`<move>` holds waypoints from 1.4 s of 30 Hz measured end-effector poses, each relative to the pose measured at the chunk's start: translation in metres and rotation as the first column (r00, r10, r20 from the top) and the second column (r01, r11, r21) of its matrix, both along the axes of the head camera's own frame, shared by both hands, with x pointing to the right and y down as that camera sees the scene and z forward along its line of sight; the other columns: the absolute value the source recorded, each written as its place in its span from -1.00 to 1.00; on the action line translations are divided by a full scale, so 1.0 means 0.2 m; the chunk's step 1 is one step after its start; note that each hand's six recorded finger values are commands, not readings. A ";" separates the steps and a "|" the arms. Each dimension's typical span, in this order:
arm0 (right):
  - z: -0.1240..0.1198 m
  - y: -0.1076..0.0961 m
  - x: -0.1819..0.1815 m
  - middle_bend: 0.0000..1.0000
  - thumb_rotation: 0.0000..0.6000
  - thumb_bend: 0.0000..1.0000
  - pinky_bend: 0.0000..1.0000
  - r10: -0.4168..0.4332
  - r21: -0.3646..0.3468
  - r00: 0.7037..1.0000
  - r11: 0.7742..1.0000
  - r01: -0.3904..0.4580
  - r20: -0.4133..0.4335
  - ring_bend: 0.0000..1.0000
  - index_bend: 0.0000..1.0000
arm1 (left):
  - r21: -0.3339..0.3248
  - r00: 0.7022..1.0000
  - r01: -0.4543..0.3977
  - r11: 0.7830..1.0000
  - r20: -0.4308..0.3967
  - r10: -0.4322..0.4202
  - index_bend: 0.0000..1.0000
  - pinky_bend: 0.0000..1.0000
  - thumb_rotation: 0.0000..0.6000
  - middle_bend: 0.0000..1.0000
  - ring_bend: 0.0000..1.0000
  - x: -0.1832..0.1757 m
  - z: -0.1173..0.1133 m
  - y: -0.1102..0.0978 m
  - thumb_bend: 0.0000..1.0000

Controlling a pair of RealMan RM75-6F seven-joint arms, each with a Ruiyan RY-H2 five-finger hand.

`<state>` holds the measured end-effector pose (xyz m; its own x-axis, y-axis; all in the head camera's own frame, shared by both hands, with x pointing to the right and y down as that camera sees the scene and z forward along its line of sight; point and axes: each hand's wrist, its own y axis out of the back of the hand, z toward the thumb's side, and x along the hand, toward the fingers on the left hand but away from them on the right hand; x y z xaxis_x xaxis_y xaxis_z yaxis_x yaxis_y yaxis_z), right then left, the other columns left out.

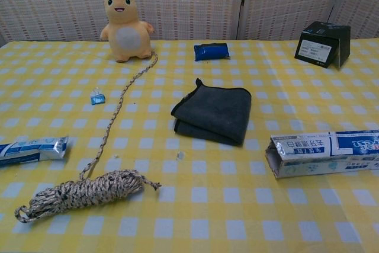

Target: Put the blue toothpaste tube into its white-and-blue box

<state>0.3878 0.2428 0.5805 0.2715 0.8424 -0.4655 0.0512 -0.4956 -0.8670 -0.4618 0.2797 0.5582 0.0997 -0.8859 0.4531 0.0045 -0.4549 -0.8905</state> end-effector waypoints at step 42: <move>0.05 -0.03 0.00 -1.00 1.00 -0.42 -0.95 0.036 -0.019 0.999 0.999 -0.036 -0.014 -1.00 -1.00 | -0.164 0.985 0.017 0.986 -0.165 -0.045 -0.25 1.00 1.00 1.00 1.00 0.42 0.33 -0.24 -0.50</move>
